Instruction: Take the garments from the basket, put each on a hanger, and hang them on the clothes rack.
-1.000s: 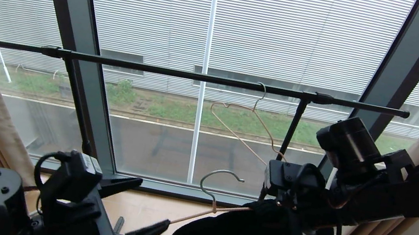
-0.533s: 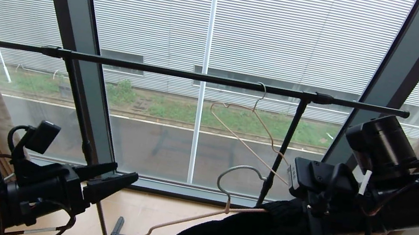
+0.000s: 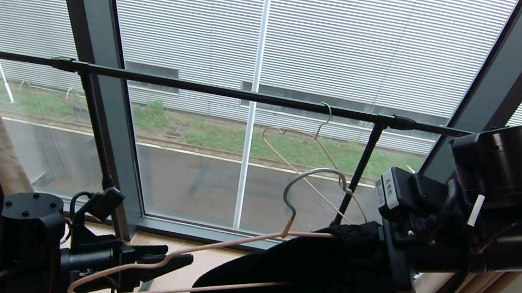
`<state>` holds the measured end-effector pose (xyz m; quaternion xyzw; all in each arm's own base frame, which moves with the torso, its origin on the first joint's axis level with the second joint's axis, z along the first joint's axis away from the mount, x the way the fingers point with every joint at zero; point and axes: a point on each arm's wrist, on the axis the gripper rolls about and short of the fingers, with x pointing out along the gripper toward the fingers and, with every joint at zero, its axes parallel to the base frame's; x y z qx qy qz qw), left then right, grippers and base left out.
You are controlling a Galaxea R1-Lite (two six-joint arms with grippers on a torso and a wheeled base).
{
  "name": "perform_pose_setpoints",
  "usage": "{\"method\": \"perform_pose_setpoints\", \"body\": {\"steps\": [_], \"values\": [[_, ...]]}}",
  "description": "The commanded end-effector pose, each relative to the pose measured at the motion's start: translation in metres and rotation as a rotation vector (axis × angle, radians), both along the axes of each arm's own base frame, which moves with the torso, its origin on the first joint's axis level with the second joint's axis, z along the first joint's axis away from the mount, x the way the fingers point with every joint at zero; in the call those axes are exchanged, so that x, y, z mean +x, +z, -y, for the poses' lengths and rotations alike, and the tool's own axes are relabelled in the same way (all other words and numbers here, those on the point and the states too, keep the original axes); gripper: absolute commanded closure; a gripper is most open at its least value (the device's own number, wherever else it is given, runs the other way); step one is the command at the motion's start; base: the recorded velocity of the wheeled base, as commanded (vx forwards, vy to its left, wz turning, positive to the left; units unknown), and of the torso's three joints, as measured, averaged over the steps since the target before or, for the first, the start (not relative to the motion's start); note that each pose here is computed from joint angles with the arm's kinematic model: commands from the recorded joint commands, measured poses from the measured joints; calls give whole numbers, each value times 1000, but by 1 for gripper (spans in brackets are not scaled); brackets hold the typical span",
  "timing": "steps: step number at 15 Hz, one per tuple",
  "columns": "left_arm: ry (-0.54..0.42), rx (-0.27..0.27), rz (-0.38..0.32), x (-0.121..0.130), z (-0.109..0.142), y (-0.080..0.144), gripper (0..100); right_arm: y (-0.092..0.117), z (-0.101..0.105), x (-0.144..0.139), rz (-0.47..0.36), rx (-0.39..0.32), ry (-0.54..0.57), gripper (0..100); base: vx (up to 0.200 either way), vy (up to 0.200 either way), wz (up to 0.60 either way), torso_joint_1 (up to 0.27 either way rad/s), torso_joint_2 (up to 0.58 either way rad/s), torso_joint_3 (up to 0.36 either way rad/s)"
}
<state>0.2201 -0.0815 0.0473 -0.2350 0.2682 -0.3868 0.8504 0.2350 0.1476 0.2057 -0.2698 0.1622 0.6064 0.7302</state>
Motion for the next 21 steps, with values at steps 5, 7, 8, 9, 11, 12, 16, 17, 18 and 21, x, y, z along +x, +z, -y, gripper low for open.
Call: {"method": "perform_pose_setpoints", "body": {"steps": [5,7,8,9,11,12,16,17,18,21], "values": [[-46,15,-43,-6,9,-9,0,-1,-3,4,-11,37,15,100,0,0,0,0,0,0],[-50,14,-43,-6,11,-9,0,0,-4,3,-11,47,25,100,0,0,0,0,0,0],[-50,14,-44,-7,10,-9,0,1,-4,3,-10,49,25,100,0,0,0,0,0,0],[-54,14,-44,-7,11,-9,0,1,-4,2,-16,54,29,100,0,0,0,0,0,0],[-69,17,-47,-9,14,-9,0,2,-5,2,-16,79,47,100,0,0,0,0,0,0],[-69,17,-47,-9,14,-9,0,2,-5,2,-16,79,47,100,0,0,0,0,0,0],[-85,21,-57,-12,17,-11,100,6,-5,1,-12,96,58,100,0,0,0,0,0,0],[-85,21,-57,-12,17,-11,100,6,-5,1,-12,96,58,100,0,0,0,0,0,0],[-85,20,-54,-13,17,-10,100,5,-4,1,-15,94,58,100,0,0,0,0,0,0],[-81,19,-50,-12,16,-9,100,5,-5,2,-18,97,57,100,0,0,0,0,0,0]]}}
